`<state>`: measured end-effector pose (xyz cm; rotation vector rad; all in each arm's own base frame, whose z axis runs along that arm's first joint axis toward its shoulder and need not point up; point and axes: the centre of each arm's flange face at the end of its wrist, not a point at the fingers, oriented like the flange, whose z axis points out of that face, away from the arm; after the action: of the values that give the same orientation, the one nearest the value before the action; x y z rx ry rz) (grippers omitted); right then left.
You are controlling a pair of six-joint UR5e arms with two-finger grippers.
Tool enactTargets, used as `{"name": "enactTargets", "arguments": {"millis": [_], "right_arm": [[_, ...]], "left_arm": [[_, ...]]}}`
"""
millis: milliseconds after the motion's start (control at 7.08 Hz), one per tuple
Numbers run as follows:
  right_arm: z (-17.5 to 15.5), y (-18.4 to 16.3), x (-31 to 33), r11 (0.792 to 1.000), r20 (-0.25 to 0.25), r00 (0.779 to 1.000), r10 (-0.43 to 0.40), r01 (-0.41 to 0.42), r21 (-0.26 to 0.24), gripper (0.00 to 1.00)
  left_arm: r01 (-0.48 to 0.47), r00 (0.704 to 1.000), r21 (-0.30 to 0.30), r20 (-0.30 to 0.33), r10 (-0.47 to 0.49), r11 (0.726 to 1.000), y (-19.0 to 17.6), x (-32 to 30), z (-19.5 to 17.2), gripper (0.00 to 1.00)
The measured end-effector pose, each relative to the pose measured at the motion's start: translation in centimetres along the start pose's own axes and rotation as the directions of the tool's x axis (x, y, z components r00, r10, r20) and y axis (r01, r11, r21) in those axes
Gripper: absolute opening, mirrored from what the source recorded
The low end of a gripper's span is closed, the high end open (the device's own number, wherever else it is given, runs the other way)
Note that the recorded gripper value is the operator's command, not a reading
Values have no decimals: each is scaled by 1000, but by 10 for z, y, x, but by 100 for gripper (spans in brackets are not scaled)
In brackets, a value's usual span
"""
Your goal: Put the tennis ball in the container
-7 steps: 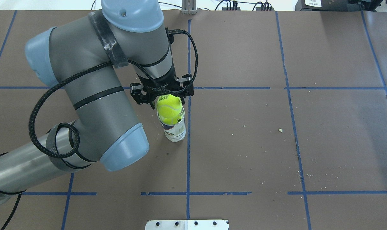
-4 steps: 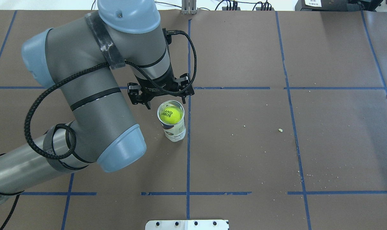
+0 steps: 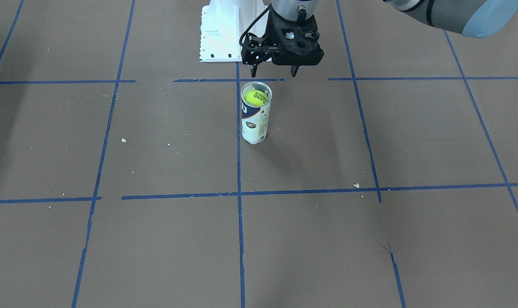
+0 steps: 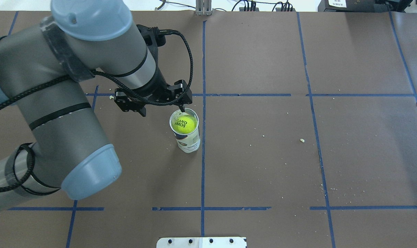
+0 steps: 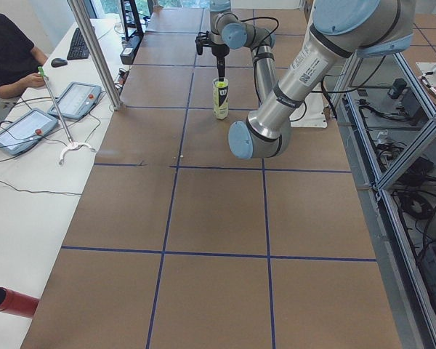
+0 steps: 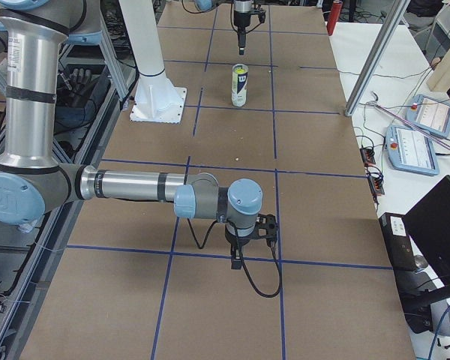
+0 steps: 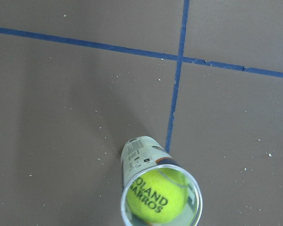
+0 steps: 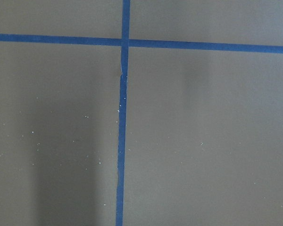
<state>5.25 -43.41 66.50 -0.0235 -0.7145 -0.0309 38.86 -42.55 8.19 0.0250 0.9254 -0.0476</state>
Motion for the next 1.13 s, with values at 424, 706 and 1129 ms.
{"name": "enactTargets", "arguments": {"millis": [424, 706, 1129], "right_arm": [[0, 0, 0, 1000, 0, 1000, 0, 0, 0, 100], [0, 0, 0, 1000, 0, 1000, 0, 0, 0, 100], [0, 0, 0, 1000, 0, 1000, 0, 0, 0, 100]], "left_arm": [[-266, 959, 91, 123, 254, 960, -90, -135, -33, 100], [-316, 935, 67, 190, 299, 946, -145, -294, -51, 100], [-374, 911, -25, 177, 373, 927, -178, -572, -51, 100]]}}
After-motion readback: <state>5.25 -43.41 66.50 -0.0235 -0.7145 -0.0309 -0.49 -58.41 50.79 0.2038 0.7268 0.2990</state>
